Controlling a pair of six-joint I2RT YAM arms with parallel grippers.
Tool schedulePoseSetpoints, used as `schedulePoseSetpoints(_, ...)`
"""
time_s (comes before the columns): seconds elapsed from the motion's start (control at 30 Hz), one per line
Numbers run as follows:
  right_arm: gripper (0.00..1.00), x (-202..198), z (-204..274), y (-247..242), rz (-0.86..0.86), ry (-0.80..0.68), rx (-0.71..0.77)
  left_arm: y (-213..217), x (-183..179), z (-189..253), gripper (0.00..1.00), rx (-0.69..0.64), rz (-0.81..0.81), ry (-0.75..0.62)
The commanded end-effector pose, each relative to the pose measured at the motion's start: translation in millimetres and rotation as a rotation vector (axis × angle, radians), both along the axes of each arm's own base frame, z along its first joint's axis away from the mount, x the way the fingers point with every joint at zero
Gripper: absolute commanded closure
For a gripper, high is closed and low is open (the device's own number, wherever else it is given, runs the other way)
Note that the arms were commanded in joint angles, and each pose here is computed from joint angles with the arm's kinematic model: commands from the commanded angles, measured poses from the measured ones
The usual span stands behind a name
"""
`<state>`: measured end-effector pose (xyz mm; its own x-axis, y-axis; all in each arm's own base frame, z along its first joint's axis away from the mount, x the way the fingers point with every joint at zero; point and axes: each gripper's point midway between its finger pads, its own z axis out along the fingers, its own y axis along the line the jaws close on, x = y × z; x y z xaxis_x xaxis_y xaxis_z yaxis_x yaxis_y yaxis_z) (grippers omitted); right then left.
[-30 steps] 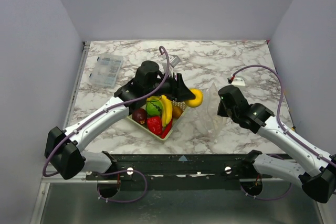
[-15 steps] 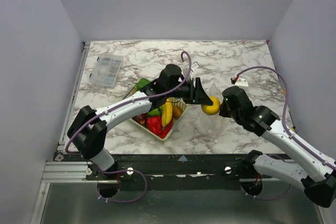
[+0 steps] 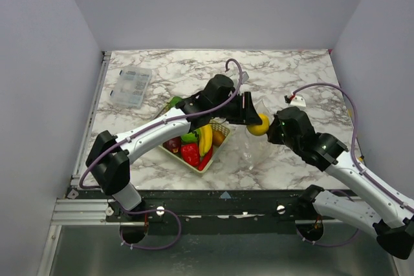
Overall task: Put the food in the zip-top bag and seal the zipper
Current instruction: Place the fake fruit in the zipper food storage bag, then pick up the fake fruit from the bin.
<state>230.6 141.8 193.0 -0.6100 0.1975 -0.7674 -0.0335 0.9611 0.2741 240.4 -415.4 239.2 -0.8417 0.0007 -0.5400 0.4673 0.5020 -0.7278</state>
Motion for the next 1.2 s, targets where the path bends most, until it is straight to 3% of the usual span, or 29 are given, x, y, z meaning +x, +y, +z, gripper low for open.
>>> schedulePoseSetpoints(0.0, 0.99, 2.0, -5.1, 6.6, 0.013, 0.007, 0.012, 5.7, 0.9, -6.5, 0.63, 0.082, 0.02, -0.049)
schedulePoseSetpoints(0.03, 0.99, 2.4, -5.3, 4.7, 0.004, 0.008, 0.005, 6.5, -0.7, -6.0, 0.51, 0.078, 0.012, -0.056)
schedulePoseSetpoints(0.1, 0.99, 2.4, -4.6, 2.0, -0.01, 0.01, -0.003, 8.9, -5.0, -5.2, 0.36, 0.072, -0.001, -0.067)
schedulePoseSetpoints(0.23, 0.99, 0.5, -4.8, 0.4, -0.011, 0.005, 0.001, 15.1, -9.8, 0.0, 0.24, 0.067, -0.021, -0.107)
schedulePoseSetpoints(0.43, 0.99, 1.3, 1.0, -0.2, -0.016, -0.005, 0.008, 25.7, -17.8, 17.2, 0.2, 0.063, -0.053, -0.171)
schedulePoseSetpoints(0.73, 0.99, 1.3, 14.0, -9.2, -0.069, -0.018, 0.011, 45.6, -23.1, 24.3, 0.22, 0.11, -0.07, -0.261)
schedulePoseSetpoints(0.97, 0.99, -2.0, 17.9, -31.9, -0.167, -0.025, -0.03, 75.8, -7.2, 27.5, 0.2, 0.147, 0.005, -0.294)
schedulePoseSetpoints(1.17, 0.99, -3.9, 17.2, -35.7, -0.171, -0.036, -0.032, 115.2, 9.8, 4.2, 0.19, 0.207, 0.116, -0.259)
